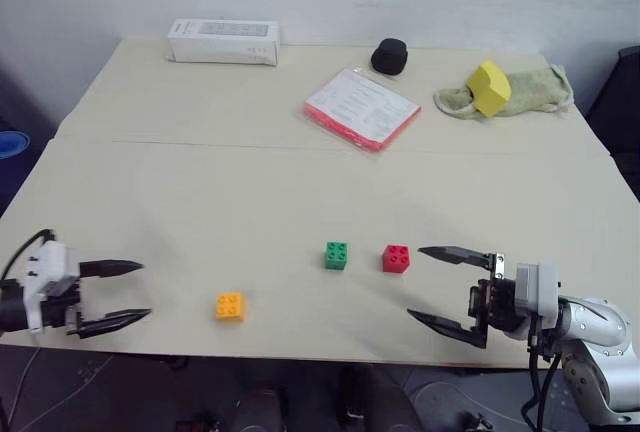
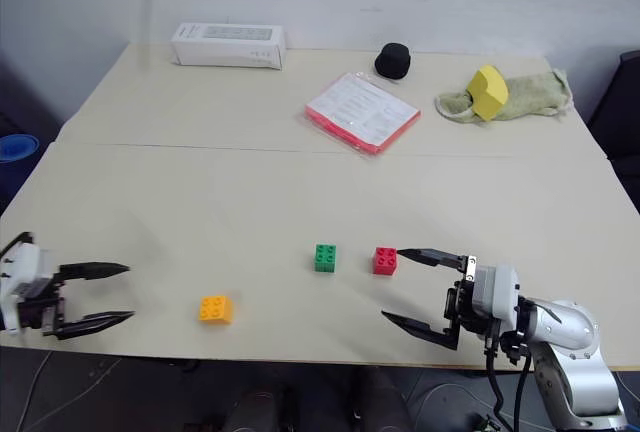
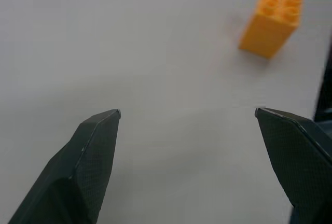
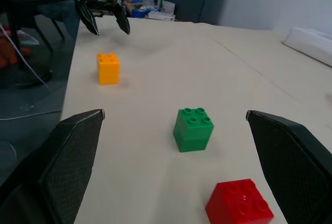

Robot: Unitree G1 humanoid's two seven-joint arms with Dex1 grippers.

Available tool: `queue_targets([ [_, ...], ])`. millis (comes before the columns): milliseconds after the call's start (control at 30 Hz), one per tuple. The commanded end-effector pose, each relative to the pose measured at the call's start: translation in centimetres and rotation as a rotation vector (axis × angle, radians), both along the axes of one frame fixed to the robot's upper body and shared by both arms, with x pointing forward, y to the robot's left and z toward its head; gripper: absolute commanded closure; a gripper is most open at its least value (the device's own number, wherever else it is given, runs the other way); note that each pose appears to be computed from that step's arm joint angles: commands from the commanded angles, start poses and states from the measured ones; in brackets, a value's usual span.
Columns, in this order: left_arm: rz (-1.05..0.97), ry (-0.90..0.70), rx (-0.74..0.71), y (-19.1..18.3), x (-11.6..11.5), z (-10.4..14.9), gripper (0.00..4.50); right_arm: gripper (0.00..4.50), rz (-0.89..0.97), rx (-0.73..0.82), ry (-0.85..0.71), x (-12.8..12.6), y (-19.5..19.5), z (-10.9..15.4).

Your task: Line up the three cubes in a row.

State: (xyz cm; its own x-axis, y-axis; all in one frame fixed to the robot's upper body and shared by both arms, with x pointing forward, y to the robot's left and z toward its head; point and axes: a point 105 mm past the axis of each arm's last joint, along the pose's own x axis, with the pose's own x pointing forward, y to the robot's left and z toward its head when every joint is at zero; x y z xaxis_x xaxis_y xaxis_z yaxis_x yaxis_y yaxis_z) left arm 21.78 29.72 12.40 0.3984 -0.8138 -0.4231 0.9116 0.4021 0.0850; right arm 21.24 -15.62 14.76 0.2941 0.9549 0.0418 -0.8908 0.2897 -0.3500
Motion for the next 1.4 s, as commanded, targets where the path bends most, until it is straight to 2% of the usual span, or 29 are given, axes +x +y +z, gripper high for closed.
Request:
queue_targets([
  [33,-0.121,0.013,-0.031,-2.9,-0.2,0.4,0.16,0.0,0.019,-0.008,-0.054,-0.3,0.1,1.0],
  [167,-0.216,-0.008,-0.031,-5.7,0.2,-0.3,0.16,0.0,0.015,-0.016,-0.056,-0.6,0.1,1.1],
  [267,-0.255,-0.011,-0.051,-7.1,0.4,-1.2,0.16,0.0,0.074,-0.08,-0.052,-1.2,0.3,0.3],
  [300,-0.257,-0.015,-0.058,-7.4,0.5,-1.6,0.31,0.0,0.065,-0.066,-0.054,-1.0,0.4,0.4],
  [367,-0.259,-0.015,-0.062,-7.7,0.7,-2.4,0.68,0.0,0.048,-0.04,-0.061,-0.6,0.6,0.8],
  [533,-0.267,-0.046,-0.056,-8.1,1.4,-3.1,2.26,0.0,0.026,-0.009,-0.072,-0.4,0.7,1.1],
  [600,-0.285,-0.063,-0.048,-8.2,1.7,-2.9,2.91,0.0,0.028,0.078,-0.044,-0.9,0.9,2.0],
  [633,-0.292,-0.068,-0.051,-8.4,2.0,-2.6,3.02,0.0,0.029,0.141,-0.029,-1.1,1.2,2.7],
  [733,-0.299,-0.102,-0.077,-9.4,3.5,-1.5,3.02,0.0,0.054,0.24,-0.012,-1.8,1.7,3.9],
  [1000,-0.396,-0.138,-0.028,-12.6,7.8,-1.0,3.02,0.0,0.083,0.156,-0.097,-3.3,2.6,3.4],
  [1200,-0.437,-0.133,-0.007,-14.7,9.6,-2.0,3.02,0.0,-0.054,0.057,-0.085,-3.2,-0.3,3.0],
  [1300,-0.44,-0.143,0.039,-14.8,9.9,-3.0,3.02,0.0,-0.094,0.047,-0.07,-3.3,-1.1,3.0],
  [1400,-0.418,-0.14,0.023,-14.8,10.2,-3.3,3.02,0.0,-0.129,0.047,-0.051,-3.2,-1.5,2.9],
])
